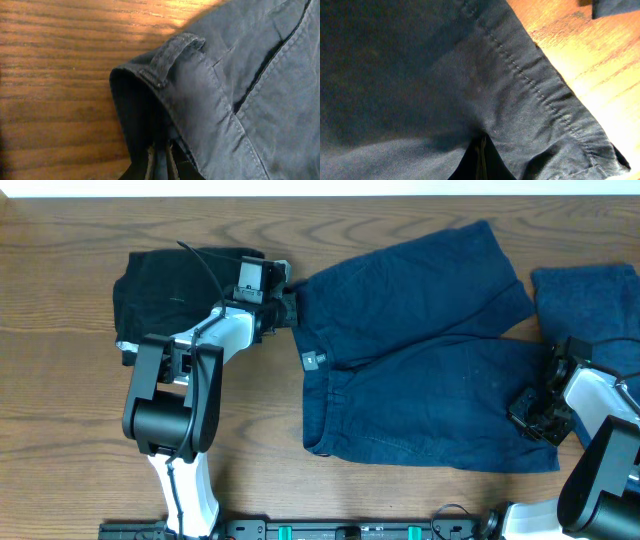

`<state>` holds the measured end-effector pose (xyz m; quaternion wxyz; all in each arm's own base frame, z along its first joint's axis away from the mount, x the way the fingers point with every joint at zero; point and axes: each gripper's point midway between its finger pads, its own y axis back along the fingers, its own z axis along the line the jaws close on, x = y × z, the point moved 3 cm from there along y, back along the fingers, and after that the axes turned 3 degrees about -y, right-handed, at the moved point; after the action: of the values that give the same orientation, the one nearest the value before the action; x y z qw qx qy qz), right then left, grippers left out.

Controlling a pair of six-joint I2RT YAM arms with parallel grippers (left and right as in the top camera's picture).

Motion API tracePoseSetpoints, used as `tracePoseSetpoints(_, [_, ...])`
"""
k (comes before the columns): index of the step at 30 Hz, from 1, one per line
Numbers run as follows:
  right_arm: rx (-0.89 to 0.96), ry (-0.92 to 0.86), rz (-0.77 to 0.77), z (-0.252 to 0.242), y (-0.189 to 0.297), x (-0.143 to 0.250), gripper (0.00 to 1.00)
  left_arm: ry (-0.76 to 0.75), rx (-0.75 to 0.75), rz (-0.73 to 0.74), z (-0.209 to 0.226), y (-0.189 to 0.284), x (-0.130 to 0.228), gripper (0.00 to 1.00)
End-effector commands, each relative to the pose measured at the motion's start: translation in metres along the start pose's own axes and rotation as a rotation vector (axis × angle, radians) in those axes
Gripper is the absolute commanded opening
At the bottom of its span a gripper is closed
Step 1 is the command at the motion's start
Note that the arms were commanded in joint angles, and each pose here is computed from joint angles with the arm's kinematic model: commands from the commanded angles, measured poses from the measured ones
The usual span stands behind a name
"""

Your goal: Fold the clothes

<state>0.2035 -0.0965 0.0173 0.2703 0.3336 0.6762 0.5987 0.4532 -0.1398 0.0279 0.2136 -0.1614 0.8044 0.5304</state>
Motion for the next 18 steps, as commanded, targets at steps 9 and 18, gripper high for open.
tracePoseSetpoints(9, [0.013,0.019,0.093,-0.001,-0.036,0.019,0.01,0.045,-0.012,-0.069,0.007,-0.014,-0.008,0.12])
tracePoseSetpoints(18, [0.013,0.019,0.092,-0.001,-0.036,0.019,0.01,0.091,-0.01,-0.075,0.022,-0.05,0.007,0.11])
